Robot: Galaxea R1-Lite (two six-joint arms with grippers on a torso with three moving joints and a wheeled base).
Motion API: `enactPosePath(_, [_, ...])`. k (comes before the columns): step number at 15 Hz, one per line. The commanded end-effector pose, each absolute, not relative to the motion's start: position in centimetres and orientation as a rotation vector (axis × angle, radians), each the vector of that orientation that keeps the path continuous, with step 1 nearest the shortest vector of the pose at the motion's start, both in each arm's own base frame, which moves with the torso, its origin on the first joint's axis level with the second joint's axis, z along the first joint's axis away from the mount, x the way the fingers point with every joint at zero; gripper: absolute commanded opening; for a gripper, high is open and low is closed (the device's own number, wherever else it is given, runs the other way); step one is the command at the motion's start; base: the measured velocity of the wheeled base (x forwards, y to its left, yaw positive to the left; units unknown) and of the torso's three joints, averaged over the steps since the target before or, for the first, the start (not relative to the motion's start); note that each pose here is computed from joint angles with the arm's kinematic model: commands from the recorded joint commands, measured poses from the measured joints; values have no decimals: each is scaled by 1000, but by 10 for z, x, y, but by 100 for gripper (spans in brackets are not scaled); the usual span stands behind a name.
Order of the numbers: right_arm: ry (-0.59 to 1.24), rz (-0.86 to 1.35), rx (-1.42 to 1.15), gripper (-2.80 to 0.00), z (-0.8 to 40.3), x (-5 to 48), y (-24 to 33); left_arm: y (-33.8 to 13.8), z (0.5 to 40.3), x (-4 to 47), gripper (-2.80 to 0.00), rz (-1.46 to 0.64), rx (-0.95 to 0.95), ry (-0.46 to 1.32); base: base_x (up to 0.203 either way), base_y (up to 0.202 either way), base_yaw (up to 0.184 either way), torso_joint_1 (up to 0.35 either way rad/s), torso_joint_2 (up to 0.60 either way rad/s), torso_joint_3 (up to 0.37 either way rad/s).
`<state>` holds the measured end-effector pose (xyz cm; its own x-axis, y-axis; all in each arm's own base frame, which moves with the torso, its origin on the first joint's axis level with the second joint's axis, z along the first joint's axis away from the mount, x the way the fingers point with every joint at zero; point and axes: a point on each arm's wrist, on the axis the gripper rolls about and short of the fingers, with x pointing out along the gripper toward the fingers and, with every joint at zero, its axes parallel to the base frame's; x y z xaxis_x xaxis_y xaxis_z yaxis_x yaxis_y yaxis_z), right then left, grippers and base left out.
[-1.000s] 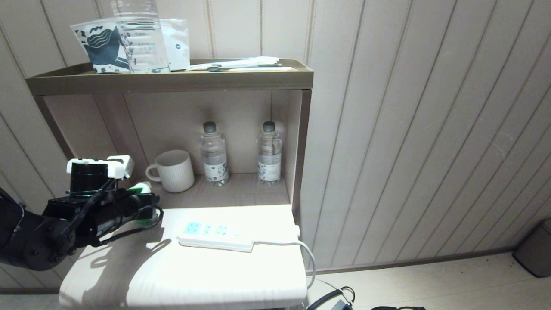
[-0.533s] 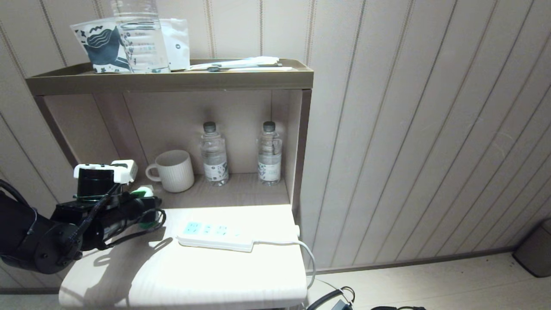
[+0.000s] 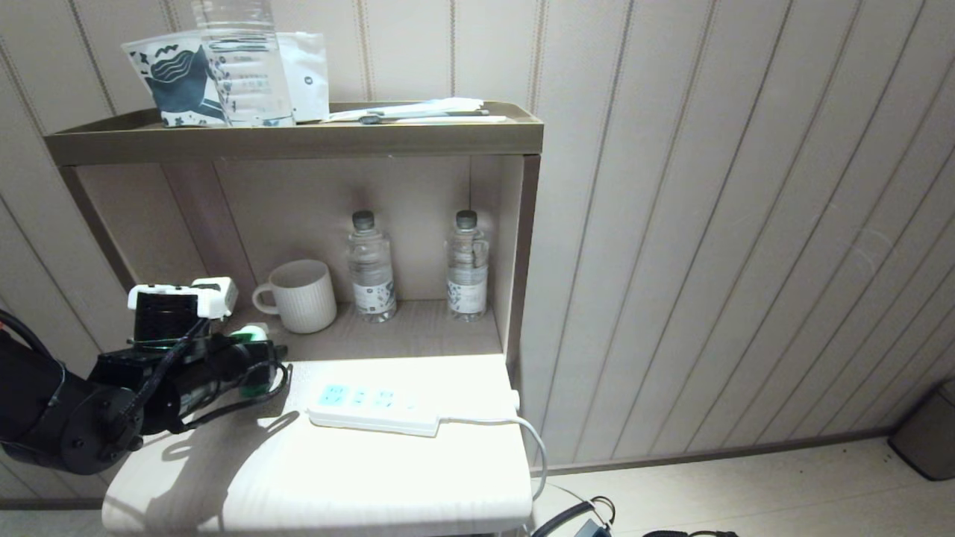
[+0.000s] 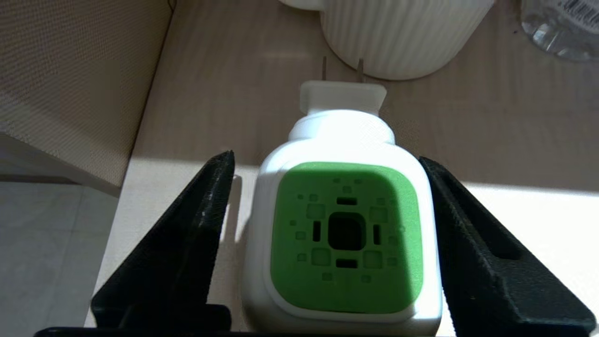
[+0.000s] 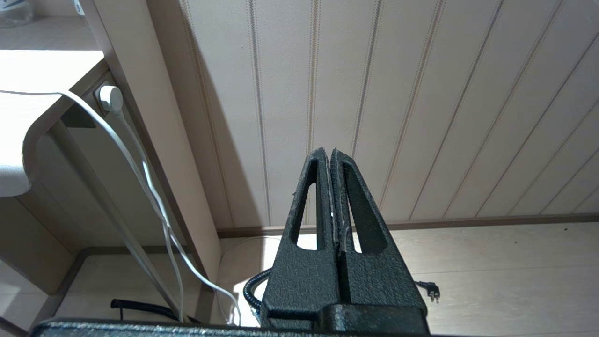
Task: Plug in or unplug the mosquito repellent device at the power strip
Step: Insert the plug into the socket
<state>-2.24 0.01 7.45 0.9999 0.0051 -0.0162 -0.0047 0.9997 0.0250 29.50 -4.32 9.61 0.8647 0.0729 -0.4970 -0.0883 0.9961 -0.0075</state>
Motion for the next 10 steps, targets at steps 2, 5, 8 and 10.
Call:
enactPosePath(2, [17,6,25,-280,75,-22,0,-42,102,291,0,94,-56,497,0,0,0,0,0,0])
enactPosePath(5, [17,6,26,-280,75,-22,0,-43,96,280,0,98,-76,470,0,0,0,0,0,0])
enactPosePath(8, [17,6,25,-280,75,-22,0,-45,90,283,0,127,-79,412,0,0,0,0,0,0])
enactPosePath(10, [17,6,26,-280,75,-22,0,-47,82,287,0,140,-78,400,0,0,0,0,0,0])
